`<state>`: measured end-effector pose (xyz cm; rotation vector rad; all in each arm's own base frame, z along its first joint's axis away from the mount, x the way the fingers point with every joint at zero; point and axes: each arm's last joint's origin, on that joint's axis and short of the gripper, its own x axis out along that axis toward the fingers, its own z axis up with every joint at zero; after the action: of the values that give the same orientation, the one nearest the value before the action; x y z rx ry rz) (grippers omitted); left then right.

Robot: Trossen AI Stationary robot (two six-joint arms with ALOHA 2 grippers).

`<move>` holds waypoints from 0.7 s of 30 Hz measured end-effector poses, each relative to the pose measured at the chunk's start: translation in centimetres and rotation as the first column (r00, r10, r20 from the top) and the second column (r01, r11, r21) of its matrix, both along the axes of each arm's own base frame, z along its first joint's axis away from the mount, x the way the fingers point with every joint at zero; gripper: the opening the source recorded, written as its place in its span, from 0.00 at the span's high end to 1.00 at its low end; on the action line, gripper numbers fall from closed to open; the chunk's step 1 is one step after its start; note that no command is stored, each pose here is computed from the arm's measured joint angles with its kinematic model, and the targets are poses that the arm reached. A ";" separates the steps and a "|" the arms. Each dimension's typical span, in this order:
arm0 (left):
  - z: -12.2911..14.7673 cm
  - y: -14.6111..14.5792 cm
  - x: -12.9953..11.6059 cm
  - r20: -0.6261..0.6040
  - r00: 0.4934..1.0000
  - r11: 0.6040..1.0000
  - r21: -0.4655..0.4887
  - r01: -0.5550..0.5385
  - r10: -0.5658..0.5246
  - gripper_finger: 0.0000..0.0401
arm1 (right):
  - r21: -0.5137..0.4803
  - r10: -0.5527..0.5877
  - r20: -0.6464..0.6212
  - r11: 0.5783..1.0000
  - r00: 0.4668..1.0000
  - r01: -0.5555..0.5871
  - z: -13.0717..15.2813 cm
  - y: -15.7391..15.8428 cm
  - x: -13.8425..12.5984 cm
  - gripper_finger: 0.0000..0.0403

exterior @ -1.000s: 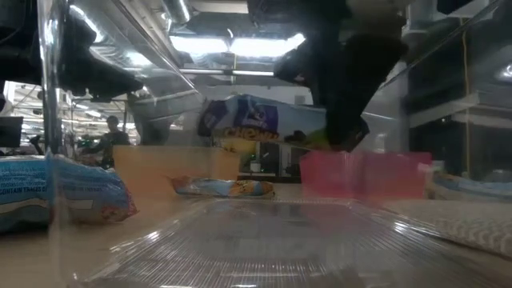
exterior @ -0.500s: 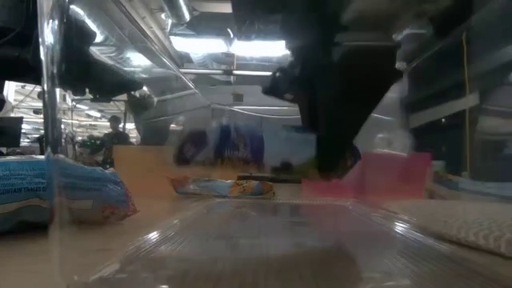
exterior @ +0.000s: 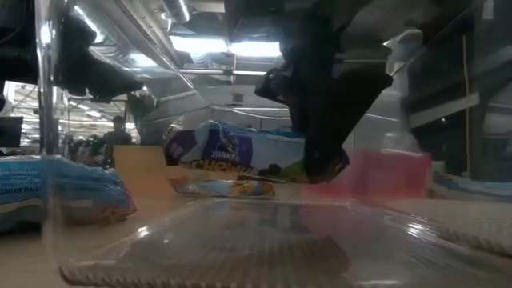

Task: Pick and place Granola Bars by type
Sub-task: Put the blue granola bar into the transparent bin, then put the yellow granola bar into the orange bin

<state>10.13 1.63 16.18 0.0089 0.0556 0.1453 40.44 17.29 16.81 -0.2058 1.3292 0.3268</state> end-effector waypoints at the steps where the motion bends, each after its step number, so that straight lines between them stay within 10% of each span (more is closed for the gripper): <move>1: 0.0 0.0 0.0 0.000 1.000 1.000 0.000 0.000 0.000 0.52 | 0.000 -0.009 0.001 1.000 1.000 0.009 0.0 0.0 0.0 0.88; 21: 0.0 0.0 0.0 0.000 1.000 1.000 0.000 0.000 0.000 0.52 | 0.000 -0.070 -0.041 0.998 0.997 0.070 0.9 0.2 -0.1 0.52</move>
<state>10.13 1.63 16.17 0.0087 0.0556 0.1455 40.38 17.46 17.66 -0.1515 1.3730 0.2741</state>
